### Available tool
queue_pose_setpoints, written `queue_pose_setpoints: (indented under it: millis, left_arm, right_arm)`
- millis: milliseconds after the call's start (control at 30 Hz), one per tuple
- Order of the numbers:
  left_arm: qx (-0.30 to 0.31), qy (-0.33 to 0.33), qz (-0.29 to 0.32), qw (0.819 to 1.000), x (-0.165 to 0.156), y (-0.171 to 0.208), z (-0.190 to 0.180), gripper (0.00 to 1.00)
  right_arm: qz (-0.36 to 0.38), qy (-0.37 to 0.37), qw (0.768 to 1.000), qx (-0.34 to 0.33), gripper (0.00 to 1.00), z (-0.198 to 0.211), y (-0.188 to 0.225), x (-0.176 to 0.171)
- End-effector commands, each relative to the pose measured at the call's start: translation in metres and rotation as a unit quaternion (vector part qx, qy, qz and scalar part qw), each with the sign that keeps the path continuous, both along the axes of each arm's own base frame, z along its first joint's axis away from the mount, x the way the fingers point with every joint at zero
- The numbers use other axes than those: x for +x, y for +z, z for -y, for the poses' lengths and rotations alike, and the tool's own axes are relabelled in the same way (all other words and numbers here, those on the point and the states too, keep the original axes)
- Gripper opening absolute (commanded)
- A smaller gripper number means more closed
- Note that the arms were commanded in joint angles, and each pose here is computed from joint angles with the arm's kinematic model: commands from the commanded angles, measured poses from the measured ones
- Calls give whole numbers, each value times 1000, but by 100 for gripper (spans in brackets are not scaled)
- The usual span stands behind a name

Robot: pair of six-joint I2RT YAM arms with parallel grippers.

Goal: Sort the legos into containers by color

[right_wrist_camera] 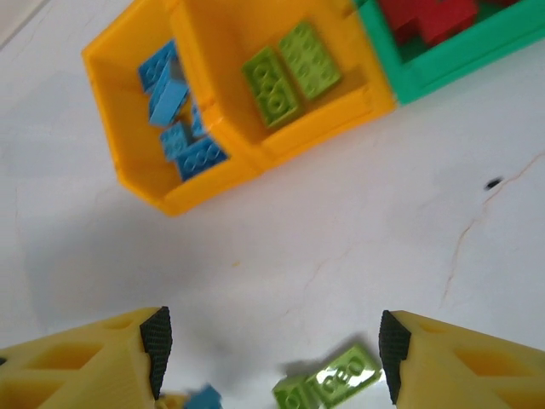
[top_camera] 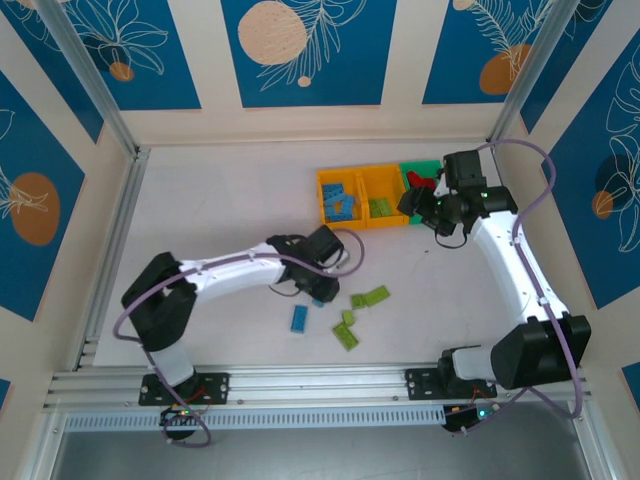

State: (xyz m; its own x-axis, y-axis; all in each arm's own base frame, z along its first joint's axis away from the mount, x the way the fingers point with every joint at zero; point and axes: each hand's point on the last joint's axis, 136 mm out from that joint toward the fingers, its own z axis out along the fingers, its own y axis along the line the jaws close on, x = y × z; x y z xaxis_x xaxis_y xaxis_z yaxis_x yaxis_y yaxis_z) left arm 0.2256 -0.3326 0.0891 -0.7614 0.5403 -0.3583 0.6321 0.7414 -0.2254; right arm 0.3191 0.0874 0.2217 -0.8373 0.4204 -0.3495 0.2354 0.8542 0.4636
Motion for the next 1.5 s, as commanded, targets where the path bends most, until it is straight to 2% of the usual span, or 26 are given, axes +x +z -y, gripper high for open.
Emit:
queue_pose_setpoints:
  millis: [0,200,367,467,633,733,867,1033,1233,1467]
  left_arm:
    - [-75,61,77,992,58,62,4,15]
    - [-109,152,150,971,170,107,-1,14]
    - [-129,180,169,960,238,114,11,14]
    - [-142,174,170,959,257,111,26,18]
    - [-152,172,169,958,271,110,38,34]
    - [-160,173,180,955,270,125,36,44]
    - [-165,164,201,952,259,149,27,46]
    - [-204,142,232,940,221,194,8,43]
    - [-249,40,287,924,133,241,-22,42]
    - [-227,-116,320,913,35,217,-61,46]
  right_arm:
    - [-23,24,999,33,68,-29,-2,-31]
    - [-46,60,996,55,68,-80,-22,-60]
    - [-80,69,994,39,68,-93,-44,-77]
    - [-89,71,993,20,68,-91,-50,-84]
    - [-95,72,993,12,68,-89,-54,-89]
    - [-102,66,993,5,69,-87,-58,-92]
    - [-113,60,992,-13,69,-83,-66,-97]
    - [-132,53,989,-34,69,-82,-80,-107]
    - [-165,71,983,-49,69,-91,-105,-124]
    - [-214,118,965,-91,69,-112,-144,-136]
